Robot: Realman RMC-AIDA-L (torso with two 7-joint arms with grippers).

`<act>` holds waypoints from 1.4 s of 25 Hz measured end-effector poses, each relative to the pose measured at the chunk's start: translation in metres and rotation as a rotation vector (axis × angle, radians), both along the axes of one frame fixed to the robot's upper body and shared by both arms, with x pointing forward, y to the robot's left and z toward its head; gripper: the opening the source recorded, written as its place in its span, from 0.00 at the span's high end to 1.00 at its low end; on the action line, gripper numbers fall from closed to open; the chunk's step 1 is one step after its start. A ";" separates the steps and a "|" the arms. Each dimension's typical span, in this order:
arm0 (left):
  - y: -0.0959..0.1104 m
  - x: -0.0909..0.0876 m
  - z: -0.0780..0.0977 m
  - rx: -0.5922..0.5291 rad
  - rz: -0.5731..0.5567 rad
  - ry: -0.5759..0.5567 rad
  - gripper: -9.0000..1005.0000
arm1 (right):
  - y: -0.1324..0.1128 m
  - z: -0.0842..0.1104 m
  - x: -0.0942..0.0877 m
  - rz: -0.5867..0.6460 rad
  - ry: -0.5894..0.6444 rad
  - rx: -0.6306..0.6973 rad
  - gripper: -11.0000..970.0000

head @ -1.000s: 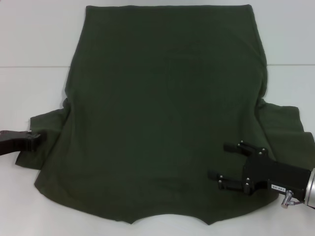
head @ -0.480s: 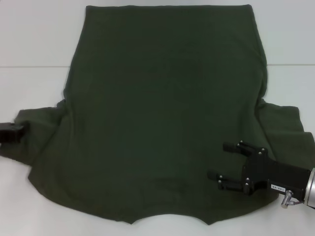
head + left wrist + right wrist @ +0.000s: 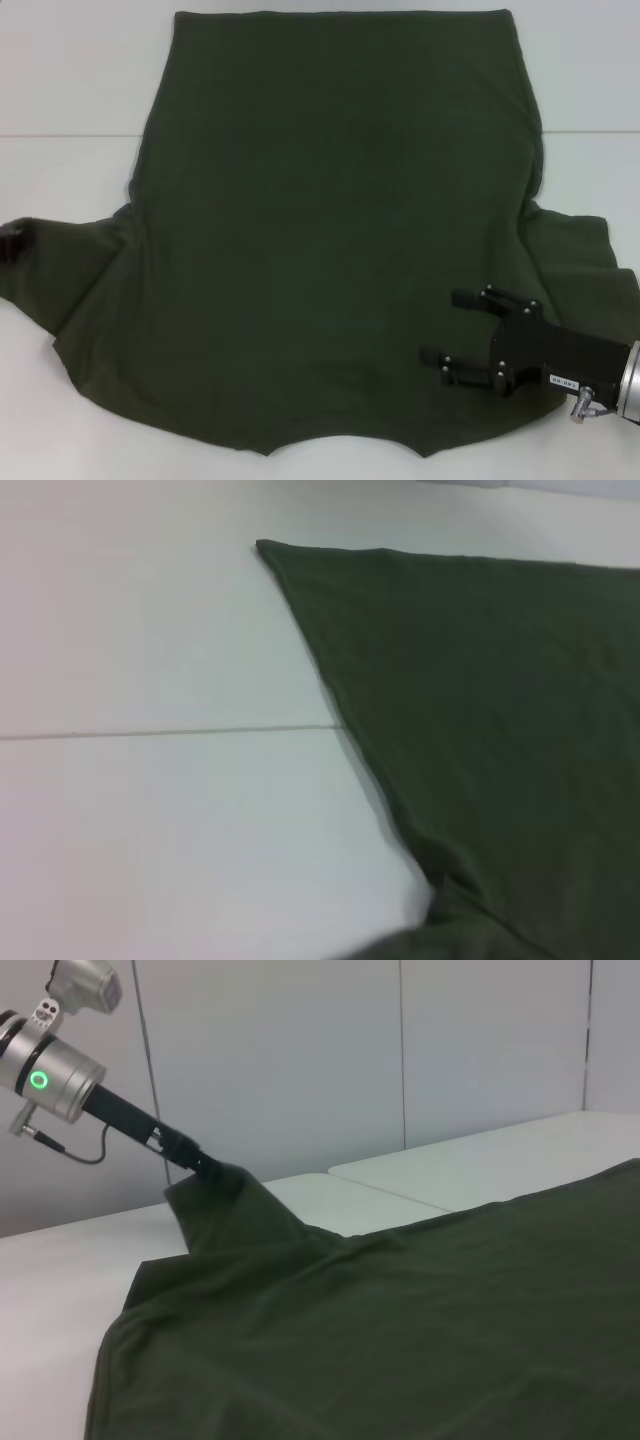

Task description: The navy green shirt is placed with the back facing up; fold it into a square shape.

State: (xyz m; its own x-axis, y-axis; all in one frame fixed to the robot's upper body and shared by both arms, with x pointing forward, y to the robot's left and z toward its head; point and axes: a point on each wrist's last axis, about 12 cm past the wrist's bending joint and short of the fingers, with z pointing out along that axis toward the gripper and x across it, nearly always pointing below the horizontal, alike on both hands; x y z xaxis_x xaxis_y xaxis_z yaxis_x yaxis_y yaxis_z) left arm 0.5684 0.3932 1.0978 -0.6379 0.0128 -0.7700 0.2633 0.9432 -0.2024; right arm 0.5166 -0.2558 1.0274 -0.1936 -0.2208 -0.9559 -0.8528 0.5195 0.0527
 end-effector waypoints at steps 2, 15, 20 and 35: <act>-0.001 0.002 0.007 -0.022 0.003 0.003 0.98 | 0.000 -0.001 0.000 0.000 0.003 0.001 0.04; -0.022 0.019 0.032 -0.074 -0.008 0.097 0.98 | 0.000 -0.002 -0.001 -0.002 0.006 -0.001 0.04; -0.042 0.027 0.041 -0.173 -0.010 0.185 0.98 | 0.001 -0.001 0.000 0.000 0.005 -0.001 0.04; -0.071 0.036 0.033 -0.551 0.072 0.378 0.98 | 0.002 -0.001 0.001 0.005 0.000 -0.003 0.04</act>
State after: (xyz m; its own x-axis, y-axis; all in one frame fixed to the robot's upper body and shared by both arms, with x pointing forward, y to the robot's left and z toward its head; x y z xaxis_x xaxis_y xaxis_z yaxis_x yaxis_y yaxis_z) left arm 0.6044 0.3220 1.1304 -0.8494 -0.3708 -0.3754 0.0199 0.6885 -0.7250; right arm 0.5179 -0.2535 1.0268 -0.1922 -0.2250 -0.9552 -0.8553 0.5156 0.0506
